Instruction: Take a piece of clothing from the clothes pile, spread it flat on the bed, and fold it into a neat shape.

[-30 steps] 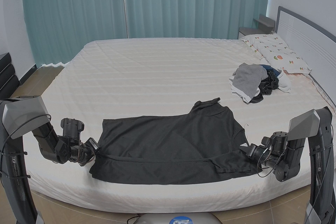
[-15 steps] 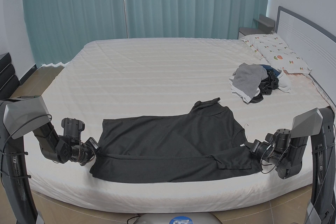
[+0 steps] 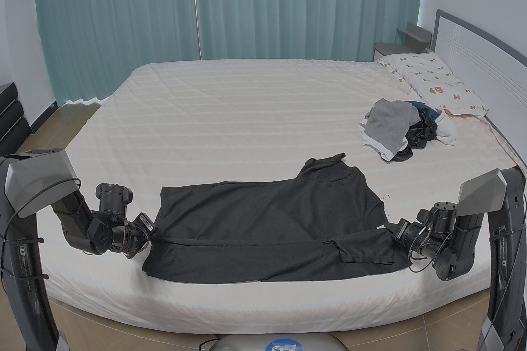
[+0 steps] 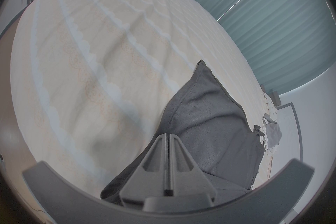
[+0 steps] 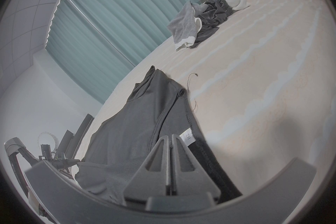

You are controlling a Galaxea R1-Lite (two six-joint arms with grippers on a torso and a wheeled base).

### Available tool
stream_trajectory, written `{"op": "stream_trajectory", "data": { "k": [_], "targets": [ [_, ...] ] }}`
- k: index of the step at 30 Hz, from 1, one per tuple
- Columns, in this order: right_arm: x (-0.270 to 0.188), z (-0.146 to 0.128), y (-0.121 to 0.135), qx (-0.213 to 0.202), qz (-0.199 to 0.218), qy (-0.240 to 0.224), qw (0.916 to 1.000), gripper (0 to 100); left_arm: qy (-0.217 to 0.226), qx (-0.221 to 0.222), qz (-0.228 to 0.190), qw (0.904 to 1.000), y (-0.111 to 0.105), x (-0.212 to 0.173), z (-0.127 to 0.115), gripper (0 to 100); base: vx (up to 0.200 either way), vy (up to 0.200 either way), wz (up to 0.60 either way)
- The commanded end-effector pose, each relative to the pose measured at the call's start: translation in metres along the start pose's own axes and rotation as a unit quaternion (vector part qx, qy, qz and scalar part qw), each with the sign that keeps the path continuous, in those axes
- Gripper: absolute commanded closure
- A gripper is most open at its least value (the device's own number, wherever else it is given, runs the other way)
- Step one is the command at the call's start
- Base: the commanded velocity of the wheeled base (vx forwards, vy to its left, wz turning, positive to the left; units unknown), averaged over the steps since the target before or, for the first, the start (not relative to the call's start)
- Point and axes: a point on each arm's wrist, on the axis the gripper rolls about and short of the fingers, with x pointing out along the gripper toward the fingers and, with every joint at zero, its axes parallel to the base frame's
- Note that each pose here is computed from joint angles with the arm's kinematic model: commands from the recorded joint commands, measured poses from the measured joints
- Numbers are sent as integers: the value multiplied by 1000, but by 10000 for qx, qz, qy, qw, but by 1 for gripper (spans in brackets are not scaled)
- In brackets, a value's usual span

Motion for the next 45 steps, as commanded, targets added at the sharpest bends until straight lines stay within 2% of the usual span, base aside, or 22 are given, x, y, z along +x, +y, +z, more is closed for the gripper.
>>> {"op": "stream_trajectory", "data": {
  "k": [1, 9, 10, 20, 21, 27, 33, 39, 45],
  "targets": [
    [0, -2, 3, -24, 42, 13, 10000, 100, -35, -13, -38, 10000, -2, -2, 2, 100, 0, 0, 0],
    [0, -3, 3, -33, 40, 41, 10000, 100, -47, -14, -40, 10000, -1, -2, 3, 100, 0, 0, 0],
    [0, -3, 3, -33, 40, 41, 10000, 0, -47, -14, -40, 10000, -1, -2, 3, 100, 0, 0, 0],
    [-2, -4, 7, -32, 66, 53, 10000, 0, -12, -4, -19, 10000, 0, 0, 2, 100, 0, 0, 0],
    [-2, -3, 7, -32, 66, 53, 10000, 0, -7, -5, -13, 10000, 0, 0, 2, 0, 0, 0, 0],
    [-16, 13, 11, -19, 40, -157, 9999, 0, -53, -29, -27, 10000, 0, -2, 6, 0, 0, 0, 0],
    [-25, 29, 1, 50, -87, -405, 9991, 0, -230, -46, -144, 9996, -3, -13, 16, 0, 0, 0, 0],
    [-25, 29, 2, 242, -92, -415, 9988, 0, -308, -137, -160, 9993, -3, -12, 20, 0, 67, 0, 0],
    [-25, 27, 3, 254, -83, -389, 9989, 0, -330, -114, -181, 9992, -5, -10, 21, 0, 67, 0, 0]
  ]
}}
